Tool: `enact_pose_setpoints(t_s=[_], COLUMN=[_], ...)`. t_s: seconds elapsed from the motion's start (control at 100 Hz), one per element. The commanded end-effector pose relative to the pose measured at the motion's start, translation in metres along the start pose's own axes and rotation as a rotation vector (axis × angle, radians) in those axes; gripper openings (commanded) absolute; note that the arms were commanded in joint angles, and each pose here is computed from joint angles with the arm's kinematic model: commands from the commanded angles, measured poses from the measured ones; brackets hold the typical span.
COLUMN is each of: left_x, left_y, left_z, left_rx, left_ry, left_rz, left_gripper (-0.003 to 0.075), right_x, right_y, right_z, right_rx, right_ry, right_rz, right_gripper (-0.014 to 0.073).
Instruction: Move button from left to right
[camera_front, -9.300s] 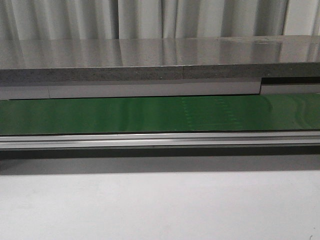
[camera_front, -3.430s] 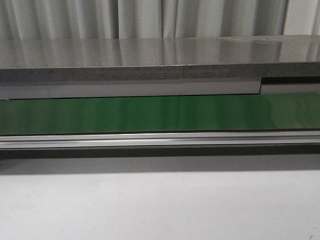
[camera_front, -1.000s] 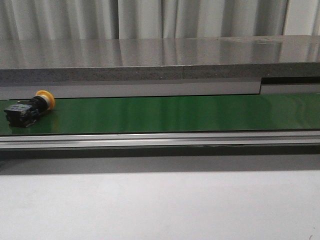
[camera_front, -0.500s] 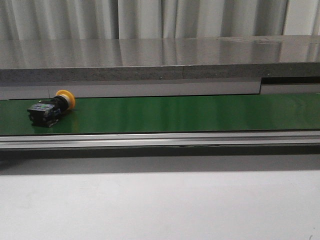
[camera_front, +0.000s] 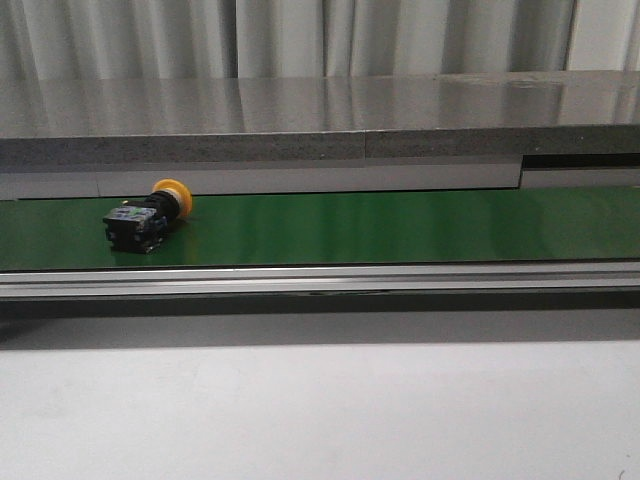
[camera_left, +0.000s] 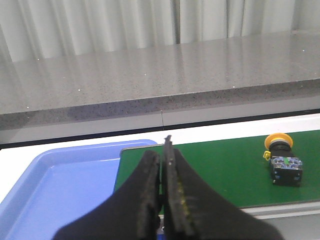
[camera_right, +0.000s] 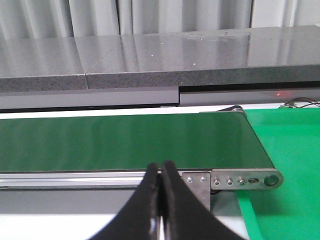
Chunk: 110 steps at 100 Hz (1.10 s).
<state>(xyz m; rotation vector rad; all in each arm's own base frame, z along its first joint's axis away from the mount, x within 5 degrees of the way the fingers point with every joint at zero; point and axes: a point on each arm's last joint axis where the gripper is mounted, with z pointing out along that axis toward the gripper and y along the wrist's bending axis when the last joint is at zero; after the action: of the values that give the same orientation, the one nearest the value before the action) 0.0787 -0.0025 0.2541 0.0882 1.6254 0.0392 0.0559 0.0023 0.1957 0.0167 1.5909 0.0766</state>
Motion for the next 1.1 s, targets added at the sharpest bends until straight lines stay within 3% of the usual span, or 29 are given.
enact_pose_setpoints(t_s=[0.0, 0.36, 0.58, 0.77, 1.09], left_x=[-0.012, -0.011, -0.011, -0.011, -0.011], left_y=[0.002, 0.002, 0.002, 0.002, 0.002], left_z=[0.000, 0.000, 0.000, 0.000, 0.000], left_rx=[-0.015, -0.010, -0.010, -0.010, -0.010], left_ry=[-0.070, -0.056, -0.056, -0.056, -0.056], left_rz=[-0.009, -0.009, -0.009, -0.009, -0.009], left_gripper=[-0.0020, -0.0020, -0.0020, -0.0020, -0.0020], right_x=[-0.012, -0.021, -0.049, -0.090, -0.153], right_y=[0.000, 0.000, 0.002, 0.007, 0.018], right_z=[0.000, -0.001, -0.004, 0.004, 0.065], right_rx=[0.002, 0.000, -0.010, -0.022, -0.051], right_ry=[-0.086, -0.176, -0.183, -0.022, 0.429], right_rz=[-0.022, 0.025, 0.072, 0.070, 0.110], right_gripper=[-0.0066, -0.0066, -0.0066, -0.0066, -0.0066])
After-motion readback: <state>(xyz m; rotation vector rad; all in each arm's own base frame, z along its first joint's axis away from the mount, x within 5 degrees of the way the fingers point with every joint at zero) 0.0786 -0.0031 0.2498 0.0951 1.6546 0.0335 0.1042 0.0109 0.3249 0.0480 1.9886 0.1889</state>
